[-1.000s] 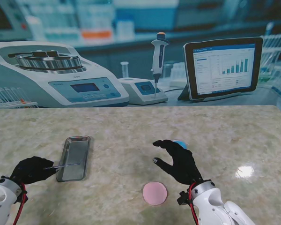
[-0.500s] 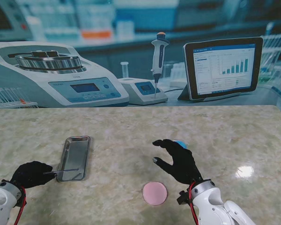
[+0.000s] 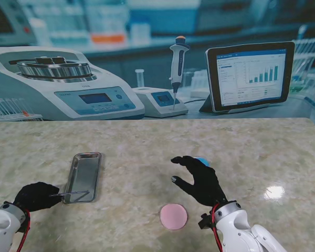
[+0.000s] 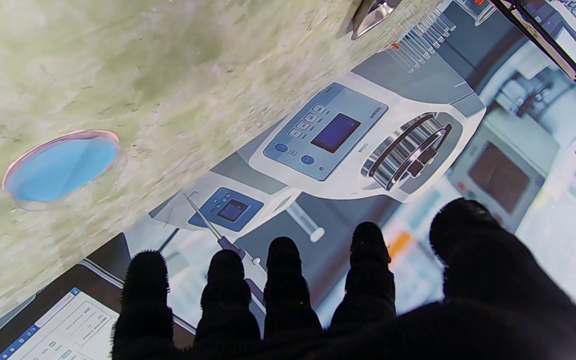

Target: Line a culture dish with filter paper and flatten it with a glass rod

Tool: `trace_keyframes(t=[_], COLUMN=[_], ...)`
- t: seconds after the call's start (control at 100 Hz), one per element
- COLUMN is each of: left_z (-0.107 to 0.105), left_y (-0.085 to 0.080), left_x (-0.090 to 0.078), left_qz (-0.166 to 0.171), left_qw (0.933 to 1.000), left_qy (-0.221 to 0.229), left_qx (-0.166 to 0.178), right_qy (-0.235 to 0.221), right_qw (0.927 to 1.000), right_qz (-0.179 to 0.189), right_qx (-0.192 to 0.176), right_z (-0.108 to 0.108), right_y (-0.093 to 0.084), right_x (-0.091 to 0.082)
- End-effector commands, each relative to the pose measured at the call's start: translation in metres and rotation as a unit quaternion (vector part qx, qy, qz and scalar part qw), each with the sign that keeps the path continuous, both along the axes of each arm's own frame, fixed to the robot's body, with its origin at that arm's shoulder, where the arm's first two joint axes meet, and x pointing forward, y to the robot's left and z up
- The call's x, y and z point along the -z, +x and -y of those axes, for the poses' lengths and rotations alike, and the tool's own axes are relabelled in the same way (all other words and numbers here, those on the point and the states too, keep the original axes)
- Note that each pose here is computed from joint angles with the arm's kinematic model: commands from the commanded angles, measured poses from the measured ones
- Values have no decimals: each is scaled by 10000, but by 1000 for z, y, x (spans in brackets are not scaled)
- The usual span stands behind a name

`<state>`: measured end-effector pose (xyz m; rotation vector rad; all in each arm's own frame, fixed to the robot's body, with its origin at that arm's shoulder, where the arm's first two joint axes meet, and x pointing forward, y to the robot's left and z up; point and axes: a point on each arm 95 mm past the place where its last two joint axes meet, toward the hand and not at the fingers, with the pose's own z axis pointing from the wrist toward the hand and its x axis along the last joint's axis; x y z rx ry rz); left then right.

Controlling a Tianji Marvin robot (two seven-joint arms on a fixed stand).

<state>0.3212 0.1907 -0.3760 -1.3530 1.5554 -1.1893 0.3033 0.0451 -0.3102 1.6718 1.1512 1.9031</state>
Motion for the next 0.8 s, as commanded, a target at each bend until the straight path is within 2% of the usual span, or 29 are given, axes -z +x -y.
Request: trace_keyframes(t=[0.0,0.24,0.79], left_z=[-1,0,1], left_y=[-2,-2,-1], left_x=[3,2,0], left_qz=[-46,-172,-140], left_qw=[10000,9997,9995], left_qy=[43,156,260], left_qx=[-14,-35,-120], right_qy=[42,57,74], right_qw=[10000,10000,10000], right_qz=[-27,-42,-61], right_qx=[-1,-10,-14], right_z=[-2,-1,-2], right_y=[-2,-2,-2], right_x=[1,1,1])
